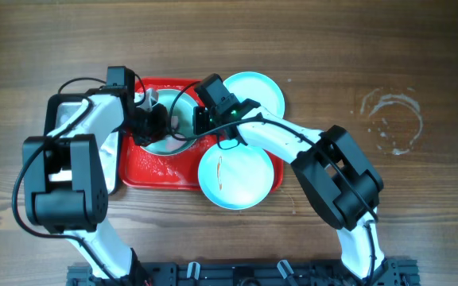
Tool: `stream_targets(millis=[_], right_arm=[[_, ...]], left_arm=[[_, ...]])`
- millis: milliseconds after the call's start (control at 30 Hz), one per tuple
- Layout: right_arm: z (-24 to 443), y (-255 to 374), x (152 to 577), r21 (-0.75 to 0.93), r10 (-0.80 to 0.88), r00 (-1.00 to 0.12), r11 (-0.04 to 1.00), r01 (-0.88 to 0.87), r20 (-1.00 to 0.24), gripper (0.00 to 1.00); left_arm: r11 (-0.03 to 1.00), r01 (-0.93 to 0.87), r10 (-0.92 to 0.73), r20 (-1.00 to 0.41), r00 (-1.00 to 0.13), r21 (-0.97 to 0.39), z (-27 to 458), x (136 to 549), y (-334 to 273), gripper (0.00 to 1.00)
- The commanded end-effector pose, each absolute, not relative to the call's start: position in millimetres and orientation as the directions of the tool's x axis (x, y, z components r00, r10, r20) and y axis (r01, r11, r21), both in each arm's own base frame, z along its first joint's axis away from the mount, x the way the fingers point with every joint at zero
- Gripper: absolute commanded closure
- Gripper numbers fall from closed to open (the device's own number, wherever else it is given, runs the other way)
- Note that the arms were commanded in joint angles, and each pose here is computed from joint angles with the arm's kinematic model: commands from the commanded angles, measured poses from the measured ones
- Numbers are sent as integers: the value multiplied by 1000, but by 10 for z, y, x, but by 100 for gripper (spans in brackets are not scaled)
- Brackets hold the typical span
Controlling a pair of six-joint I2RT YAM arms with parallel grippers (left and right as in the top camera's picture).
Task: Clean dirty plates on tray and stack at the side
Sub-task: 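Continue wiping the plate surface with the sponge in circular strokes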
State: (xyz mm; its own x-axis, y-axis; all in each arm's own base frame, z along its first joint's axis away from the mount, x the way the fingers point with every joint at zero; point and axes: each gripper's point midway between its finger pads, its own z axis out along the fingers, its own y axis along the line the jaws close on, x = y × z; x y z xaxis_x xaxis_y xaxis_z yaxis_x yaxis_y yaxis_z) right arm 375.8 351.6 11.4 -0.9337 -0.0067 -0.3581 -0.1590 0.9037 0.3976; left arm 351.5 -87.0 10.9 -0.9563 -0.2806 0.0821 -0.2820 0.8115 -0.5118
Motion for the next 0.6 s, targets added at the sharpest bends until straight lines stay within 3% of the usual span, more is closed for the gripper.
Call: stream_targets(millis=[0,200,367,567], right_arm=[[-54,3484,3646,363,-51,-943,915,-176,-328,96],[-49,3490,3653,365,-50,-942,914,-177,-331,96],[-48,3491,3655,365,-50,-942,914,-177,-332,96],[-48,3491,3653,365,-50,-942,914,-177,-331,96]], left_arm=[[807,-247,-252,67,-966,-537,314,3678,-942,96],[882,-430,-433,29,-901,-193,645,3641,-343,96],[852,-510,-506,65,-860,-119,792,3412,-265,96],[852,-520,-507,156,-848,-60,553,3096,-263,96]])
